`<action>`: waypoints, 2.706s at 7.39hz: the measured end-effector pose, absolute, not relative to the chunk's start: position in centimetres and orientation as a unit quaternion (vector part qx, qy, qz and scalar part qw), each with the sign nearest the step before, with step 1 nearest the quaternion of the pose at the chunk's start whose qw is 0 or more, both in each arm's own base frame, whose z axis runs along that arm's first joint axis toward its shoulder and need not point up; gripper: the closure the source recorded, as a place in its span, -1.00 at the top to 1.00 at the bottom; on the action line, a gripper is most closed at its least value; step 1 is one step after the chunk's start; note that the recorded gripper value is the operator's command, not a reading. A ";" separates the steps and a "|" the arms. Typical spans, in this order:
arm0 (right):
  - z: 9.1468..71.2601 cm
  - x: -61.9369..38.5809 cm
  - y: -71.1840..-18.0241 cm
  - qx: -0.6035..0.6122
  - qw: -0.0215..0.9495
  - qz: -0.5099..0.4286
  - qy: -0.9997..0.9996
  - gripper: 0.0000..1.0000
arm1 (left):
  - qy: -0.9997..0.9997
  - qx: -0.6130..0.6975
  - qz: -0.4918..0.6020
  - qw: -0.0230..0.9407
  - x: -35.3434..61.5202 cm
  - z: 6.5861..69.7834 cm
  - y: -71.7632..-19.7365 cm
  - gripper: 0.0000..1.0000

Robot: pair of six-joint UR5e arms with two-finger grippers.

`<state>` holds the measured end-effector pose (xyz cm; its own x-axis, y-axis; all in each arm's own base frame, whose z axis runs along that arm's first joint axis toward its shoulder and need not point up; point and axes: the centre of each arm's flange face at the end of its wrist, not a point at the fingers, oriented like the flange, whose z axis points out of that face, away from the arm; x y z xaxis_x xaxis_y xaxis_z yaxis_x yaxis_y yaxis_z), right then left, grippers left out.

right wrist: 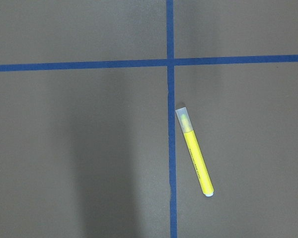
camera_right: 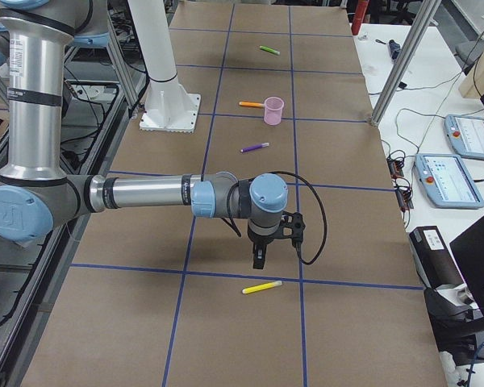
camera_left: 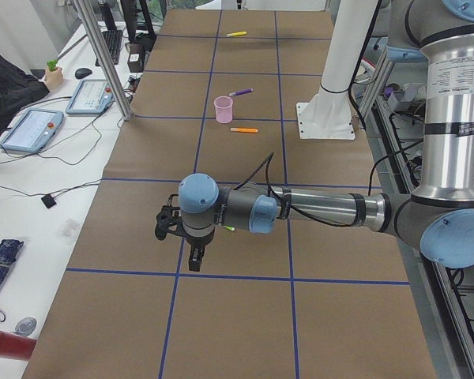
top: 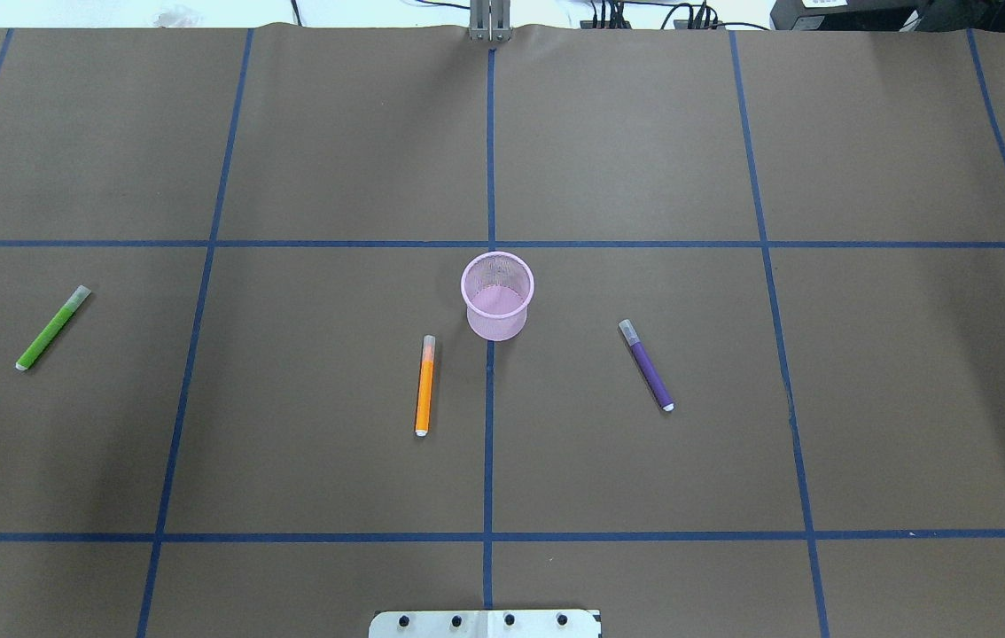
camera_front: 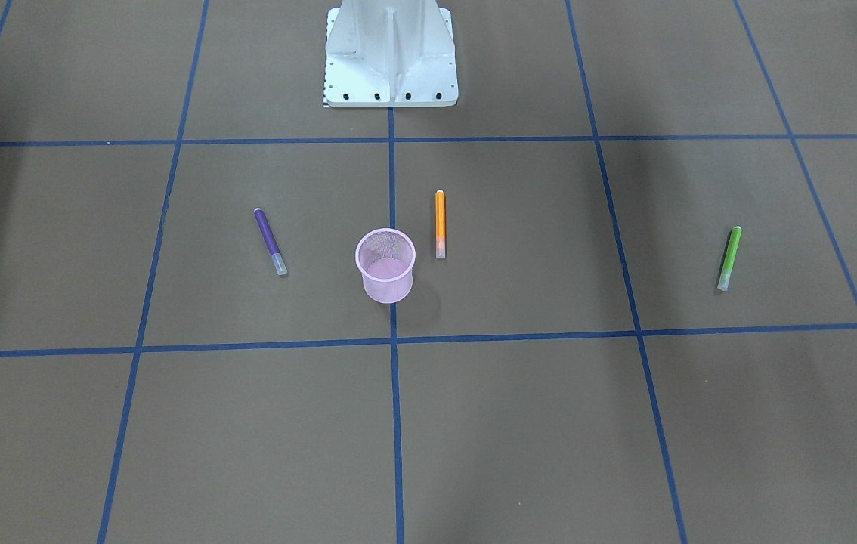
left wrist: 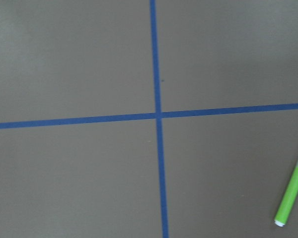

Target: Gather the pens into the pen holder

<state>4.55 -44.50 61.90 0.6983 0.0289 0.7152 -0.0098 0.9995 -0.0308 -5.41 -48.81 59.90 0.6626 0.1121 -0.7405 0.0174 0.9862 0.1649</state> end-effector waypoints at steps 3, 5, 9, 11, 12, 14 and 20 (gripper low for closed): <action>61.2 4.5 -45.1 -0.005 0.921 0.007 -0.390 0.99 | 0.432 0.102 0.113 0.889 2.6 54.0 -52.6 1.00; 60.0 4.5 -45.8 0.007 0.921 0.002 -0.390 0.99 | 0.434 0.117 0.134 0.883 4.9 53.1 -53.0 0.98; 58.7 4.4 -46.7 0.020 0.920 -0.006 -0.391 0.99 | 0.374 0.130 0.179 0.901 12.2 53.8 -52.2 0.99; 58.5 4.3 -47.1 0.021 0.920 -0.008 -0.391 0.99 | 0.374 0.108 0.164 0.906 15.7 54.1 -51.3 0.99; 58.6 4.3 -47.1 0.020 0.920 -0.008 -0.391 0.99 | 0.379 0.098 0.154 0.907 17.3 54.4 -50.9 0.99; 58.8 4.3 -47.1 0.018 0.920 -0.007 -0.391 0.99 | 0.391 0.097 0.138 0.905 19.7 55.8 -50.4 0.98; 59.3 4.3 -46.7 0.014 0.920 -0.005 -0.391 0.99 | 0.392 0.103 0.142 0.903 25.2 58.5 -49.2 0.56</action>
<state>4.30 -46.73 59.30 0.6944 -0.0192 0.7193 -0.0024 0.9996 0.0290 25.25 -49.23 58.45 0.6524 0.3375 -0.6786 -0.1768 0.9384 0.2968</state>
